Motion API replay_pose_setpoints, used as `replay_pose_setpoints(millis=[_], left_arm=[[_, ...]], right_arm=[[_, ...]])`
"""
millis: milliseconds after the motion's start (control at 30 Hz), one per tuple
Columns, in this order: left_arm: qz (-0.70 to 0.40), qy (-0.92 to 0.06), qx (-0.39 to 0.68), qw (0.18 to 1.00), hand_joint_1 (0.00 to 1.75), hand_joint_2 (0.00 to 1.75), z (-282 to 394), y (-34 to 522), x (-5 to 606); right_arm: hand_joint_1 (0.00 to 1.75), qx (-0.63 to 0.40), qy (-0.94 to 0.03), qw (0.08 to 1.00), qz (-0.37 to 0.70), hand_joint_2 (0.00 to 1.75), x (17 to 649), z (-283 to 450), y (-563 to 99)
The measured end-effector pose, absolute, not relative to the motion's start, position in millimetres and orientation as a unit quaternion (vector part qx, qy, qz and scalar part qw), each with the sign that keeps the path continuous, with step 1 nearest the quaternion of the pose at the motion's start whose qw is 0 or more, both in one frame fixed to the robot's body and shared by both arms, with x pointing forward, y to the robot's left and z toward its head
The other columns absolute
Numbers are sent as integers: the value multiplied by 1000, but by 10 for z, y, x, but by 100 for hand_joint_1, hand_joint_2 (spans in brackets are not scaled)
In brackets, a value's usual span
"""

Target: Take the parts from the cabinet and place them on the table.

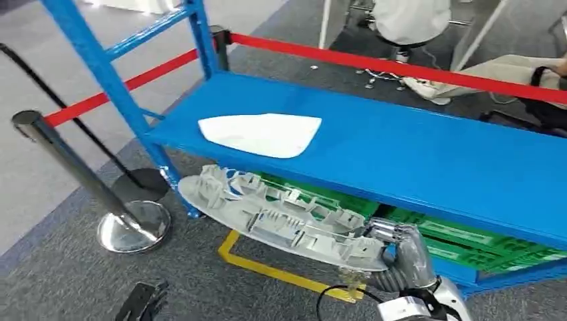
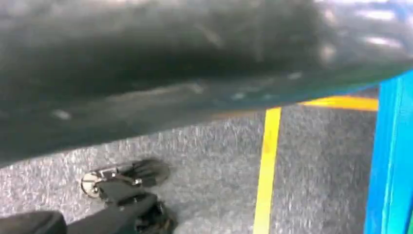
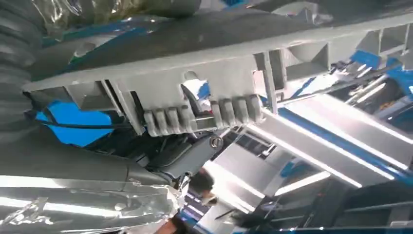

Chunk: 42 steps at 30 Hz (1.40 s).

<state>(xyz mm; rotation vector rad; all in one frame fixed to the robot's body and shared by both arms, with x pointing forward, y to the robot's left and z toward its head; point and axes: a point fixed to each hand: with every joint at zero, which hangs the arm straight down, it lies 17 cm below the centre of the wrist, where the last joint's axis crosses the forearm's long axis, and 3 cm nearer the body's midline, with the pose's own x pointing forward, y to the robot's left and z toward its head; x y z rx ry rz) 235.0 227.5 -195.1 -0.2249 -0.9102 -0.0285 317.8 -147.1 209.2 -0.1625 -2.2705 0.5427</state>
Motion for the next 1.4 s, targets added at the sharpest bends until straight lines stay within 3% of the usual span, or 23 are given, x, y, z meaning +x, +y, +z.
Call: replay_pose_setpoints(millis=[1400], left_arm=[[-11,-427,-63,902,0,0,-2097,2727,1994]], right_arm=[[164,3,-883,414,219,175,3128,1871,-1225]])
